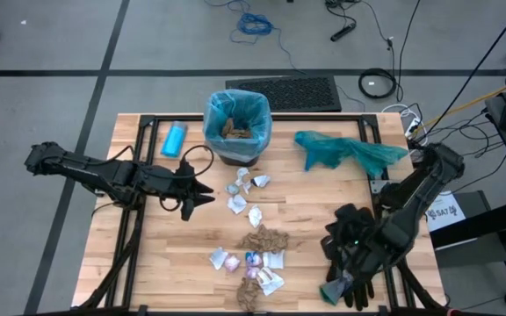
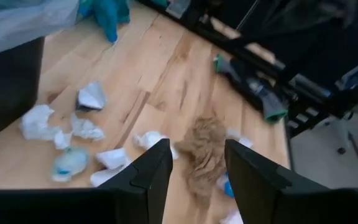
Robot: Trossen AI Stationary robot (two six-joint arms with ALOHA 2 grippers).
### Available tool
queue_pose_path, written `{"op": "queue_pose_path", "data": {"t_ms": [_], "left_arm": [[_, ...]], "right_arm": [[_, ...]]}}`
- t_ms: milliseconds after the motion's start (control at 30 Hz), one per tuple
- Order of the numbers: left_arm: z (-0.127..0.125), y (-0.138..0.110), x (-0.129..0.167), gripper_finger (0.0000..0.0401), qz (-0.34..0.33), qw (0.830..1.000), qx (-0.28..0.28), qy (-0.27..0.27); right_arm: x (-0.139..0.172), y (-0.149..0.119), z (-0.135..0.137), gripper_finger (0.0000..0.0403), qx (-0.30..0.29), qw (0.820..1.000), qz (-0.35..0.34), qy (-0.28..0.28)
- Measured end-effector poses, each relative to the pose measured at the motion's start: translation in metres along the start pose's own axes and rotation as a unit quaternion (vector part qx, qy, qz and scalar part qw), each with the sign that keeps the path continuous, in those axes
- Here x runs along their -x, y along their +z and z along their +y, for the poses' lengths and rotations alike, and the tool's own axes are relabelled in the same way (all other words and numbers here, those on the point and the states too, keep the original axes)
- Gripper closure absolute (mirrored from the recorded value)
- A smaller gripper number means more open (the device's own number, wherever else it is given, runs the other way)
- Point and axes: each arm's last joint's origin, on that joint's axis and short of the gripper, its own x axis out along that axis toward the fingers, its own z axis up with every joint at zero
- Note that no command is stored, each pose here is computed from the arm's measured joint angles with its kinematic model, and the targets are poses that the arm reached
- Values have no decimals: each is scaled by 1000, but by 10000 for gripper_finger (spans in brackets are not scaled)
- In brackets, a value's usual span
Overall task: Place trash/remove bag and relplace
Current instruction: Put the blue plastic trash into the trash bin
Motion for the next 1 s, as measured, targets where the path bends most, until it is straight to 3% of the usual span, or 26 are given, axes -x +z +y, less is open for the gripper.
{"op": "queue_pose_path", "data": {"t_ms": [200,433,633,1000], "left_arm": [[-8,-5,-11,248,-9,999,25,20],[-3,-23,-49,248,48,994,52,79],[18,-32,-82,248,77,981,94,151],[64,-24,-110,248,98,960,145,219]], "right_arm": [[-13,-1,-34,403,27,996,20,81],[-38,-4,-61,403,11,990,21,141],[-43,-2,-60,403,20,985,13,172],[-43,5,-48,403,-15,977,5,213]]}}
